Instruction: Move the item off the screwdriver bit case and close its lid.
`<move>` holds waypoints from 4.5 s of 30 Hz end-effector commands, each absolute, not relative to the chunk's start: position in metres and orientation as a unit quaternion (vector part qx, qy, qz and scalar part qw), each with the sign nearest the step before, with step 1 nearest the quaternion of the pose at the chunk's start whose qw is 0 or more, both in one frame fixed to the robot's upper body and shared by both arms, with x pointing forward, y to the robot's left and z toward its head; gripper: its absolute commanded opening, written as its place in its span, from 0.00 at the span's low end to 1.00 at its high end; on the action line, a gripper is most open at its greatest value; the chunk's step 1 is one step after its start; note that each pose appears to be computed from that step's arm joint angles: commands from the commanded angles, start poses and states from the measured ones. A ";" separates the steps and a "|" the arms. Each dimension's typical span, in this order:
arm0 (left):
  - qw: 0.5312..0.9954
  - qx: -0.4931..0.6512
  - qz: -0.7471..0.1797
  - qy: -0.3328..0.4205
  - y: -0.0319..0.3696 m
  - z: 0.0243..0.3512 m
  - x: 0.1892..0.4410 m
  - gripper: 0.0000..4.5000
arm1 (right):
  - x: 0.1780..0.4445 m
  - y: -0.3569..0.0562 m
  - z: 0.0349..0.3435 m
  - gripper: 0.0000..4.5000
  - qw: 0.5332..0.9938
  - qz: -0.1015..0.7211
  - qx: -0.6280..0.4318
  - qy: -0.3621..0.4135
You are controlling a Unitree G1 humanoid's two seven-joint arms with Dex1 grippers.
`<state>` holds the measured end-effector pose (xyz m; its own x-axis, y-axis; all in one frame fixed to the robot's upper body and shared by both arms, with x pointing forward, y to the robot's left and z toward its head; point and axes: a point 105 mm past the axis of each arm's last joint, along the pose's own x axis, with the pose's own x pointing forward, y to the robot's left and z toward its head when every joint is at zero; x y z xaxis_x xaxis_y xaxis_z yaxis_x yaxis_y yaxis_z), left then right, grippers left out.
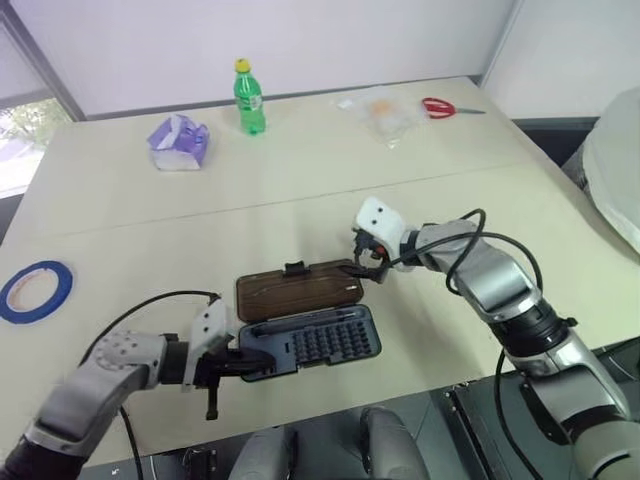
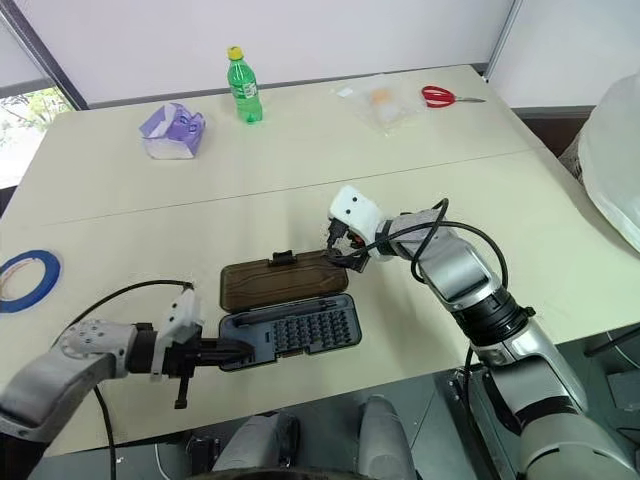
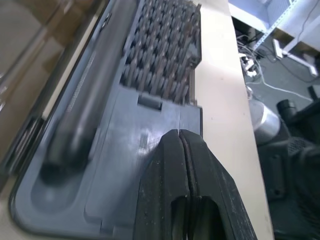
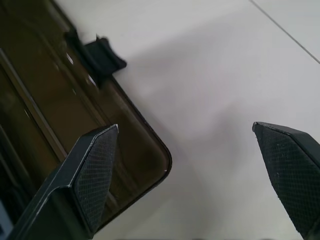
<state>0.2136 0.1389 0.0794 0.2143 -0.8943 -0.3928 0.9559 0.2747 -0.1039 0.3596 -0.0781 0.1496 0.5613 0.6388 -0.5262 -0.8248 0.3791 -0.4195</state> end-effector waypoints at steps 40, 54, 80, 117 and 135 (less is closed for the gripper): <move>0.827 0.107 -0.518 0.191 0.164 0.060 0.231 0.00 | 0.379 -0.055 0.104 0.01 0.715 0.562 -0.375 0.180; 0.863 0.069 -0.476 0.155 0.164 0.078 0.253 0.00 | 0.382 -0.049 0.133 0.01 0.692 0.532 -0.484 0.055; 0.927 -0.112 -0.355 0.050 0.206 0.171 0.344 0.00 | 0.348 -0.047 0.203 0.01 0.698 0.409 -0.557 -0.188; 0.869 -0.045 -0.487 0.073 0.153 0.143 0.335 0.00 | 0.306 -0.135 0.240 0.99 0.767 0.426 -0.479 -0.004; 0.724 0.029 -0.638 0.262 0.145 0.093 0.273 0.00 | 0.296 -0.157 0.218 0.99 0.801 0.383 -0.456 0.051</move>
